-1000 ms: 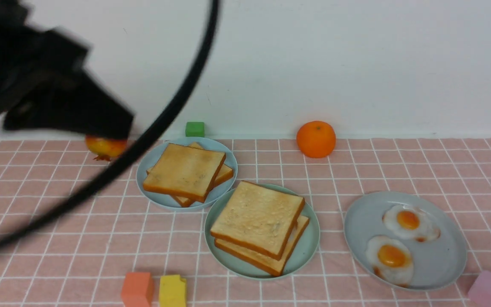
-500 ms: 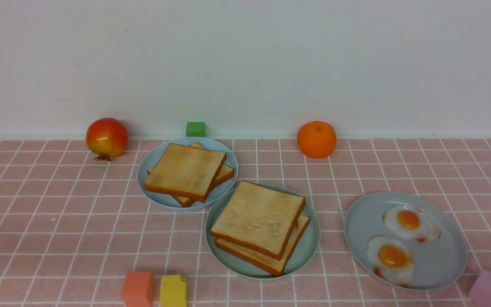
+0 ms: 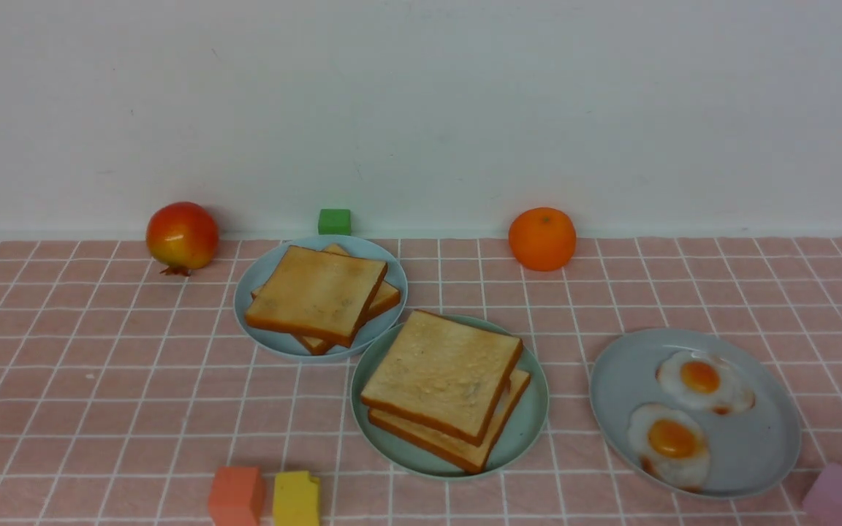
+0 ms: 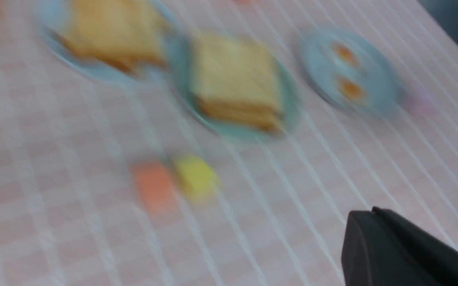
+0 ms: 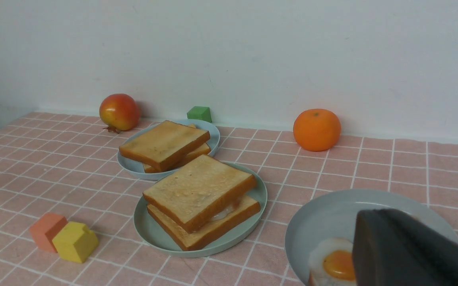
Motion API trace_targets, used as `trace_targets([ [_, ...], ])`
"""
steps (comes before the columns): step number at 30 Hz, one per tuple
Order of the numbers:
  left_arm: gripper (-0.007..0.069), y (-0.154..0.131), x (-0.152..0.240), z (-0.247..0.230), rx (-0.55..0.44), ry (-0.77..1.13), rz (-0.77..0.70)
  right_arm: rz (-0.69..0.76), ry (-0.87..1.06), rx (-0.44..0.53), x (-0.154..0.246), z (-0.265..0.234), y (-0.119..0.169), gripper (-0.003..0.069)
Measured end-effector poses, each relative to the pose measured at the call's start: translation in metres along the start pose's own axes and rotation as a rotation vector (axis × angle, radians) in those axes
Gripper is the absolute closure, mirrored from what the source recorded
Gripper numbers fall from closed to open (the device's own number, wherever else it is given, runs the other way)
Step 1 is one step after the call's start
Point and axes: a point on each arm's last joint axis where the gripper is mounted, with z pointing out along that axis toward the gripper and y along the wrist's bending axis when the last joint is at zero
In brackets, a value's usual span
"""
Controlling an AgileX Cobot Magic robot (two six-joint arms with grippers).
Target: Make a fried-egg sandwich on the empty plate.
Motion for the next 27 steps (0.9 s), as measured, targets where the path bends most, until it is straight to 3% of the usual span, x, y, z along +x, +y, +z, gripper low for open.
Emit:
trace_targets([
  [7, 0.0613, 0.043, 0.038, 0.012, -0.263, -0.322, -0.076, 0.0, 0.0, 0.0, 0.0, 0.0, 0.0, 0.0643],
  [17, 0.0613, 0.094, 0.151, 0.053, -0.486, -0.255, -0.106, 0.0, 0.0, 0.0, 0.0, 0.0, 0.0, 0.064],
  [23, 0.0613, 0.099, 0.161, 0.059, -0.51, -0.249, -0.079, 0.0, 0.0, 0.0, 0.0, 0.0, 0.0, 0.0635],
  [27, 0.0613, 0.097, 0.16, 0.061, -0.466, -0.246, -0.059, 0.0, 0.0, 0.0, 0.0, 0.0, 0.0, 0.0631],
])
